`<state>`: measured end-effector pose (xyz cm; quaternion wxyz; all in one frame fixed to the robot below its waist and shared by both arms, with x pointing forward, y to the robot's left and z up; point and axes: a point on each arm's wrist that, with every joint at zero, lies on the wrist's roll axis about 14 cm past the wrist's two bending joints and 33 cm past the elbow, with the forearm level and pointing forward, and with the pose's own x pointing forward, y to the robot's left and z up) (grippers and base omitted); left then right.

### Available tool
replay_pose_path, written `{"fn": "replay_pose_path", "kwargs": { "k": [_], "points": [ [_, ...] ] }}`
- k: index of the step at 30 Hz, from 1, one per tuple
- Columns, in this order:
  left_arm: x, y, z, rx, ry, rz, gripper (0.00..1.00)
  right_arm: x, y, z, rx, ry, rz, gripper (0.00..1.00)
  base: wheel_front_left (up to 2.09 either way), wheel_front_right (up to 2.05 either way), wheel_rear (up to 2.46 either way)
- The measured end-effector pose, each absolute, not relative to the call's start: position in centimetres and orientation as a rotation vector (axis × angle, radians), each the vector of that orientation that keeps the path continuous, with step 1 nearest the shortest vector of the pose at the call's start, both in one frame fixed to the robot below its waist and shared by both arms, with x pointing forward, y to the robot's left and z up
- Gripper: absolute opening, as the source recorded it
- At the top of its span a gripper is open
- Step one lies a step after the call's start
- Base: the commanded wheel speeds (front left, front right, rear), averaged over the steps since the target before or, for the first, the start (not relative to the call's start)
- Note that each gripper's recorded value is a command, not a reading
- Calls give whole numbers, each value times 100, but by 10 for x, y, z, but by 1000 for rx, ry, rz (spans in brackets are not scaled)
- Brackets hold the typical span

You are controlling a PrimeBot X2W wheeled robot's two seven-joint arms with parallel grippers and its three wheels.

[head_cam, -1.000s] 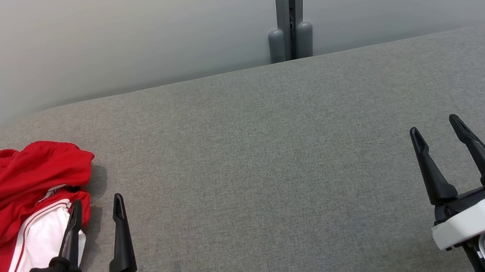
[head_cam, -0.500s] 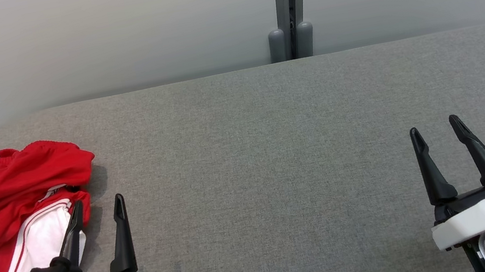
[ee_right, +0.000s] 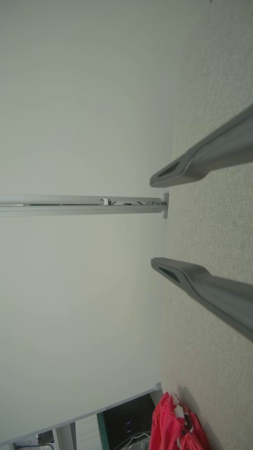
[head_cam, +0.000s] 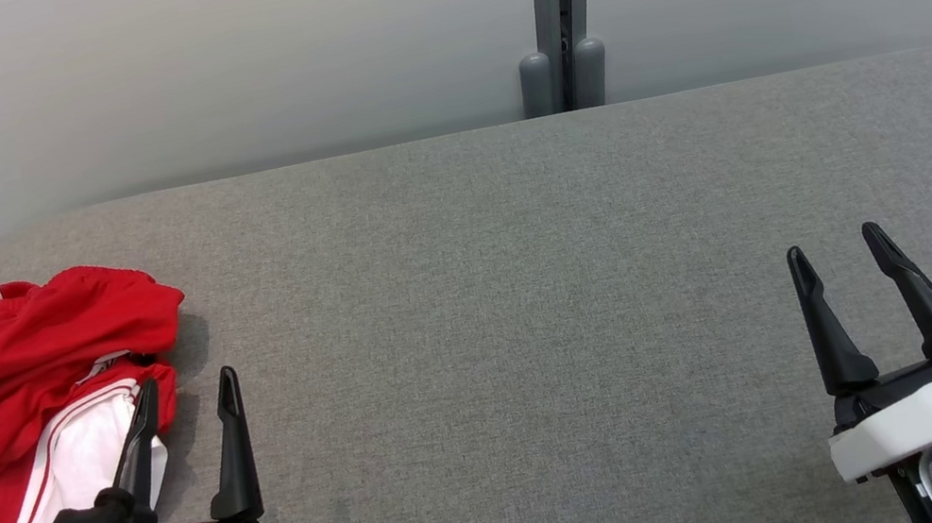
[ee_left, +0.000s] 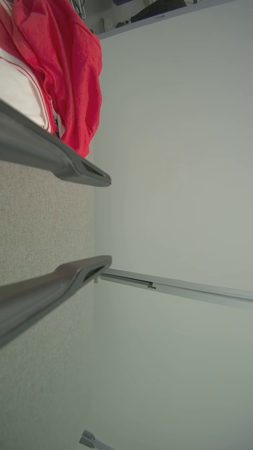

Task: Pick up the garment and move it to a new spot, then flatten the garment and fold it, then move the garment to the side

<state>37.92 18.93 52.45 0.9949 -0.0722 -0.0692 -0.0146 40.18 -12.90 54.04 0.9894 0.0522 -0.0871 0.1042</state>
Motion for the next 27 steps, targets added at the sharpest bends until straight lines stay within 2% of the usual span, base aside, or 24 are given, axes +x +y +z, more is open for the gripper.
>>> {"fn": "replay_pose_path", "kwargs": {
  "k": [13,27],
  "points": [
    [375,198,521,-144,-130,-3,100,408,-117,539,121,-170,240,100,0,0,0],
    [348,244,522,-139,-138,140,100,418,-62,533,183,-138,385,100,0,0,0]
  ]
}}
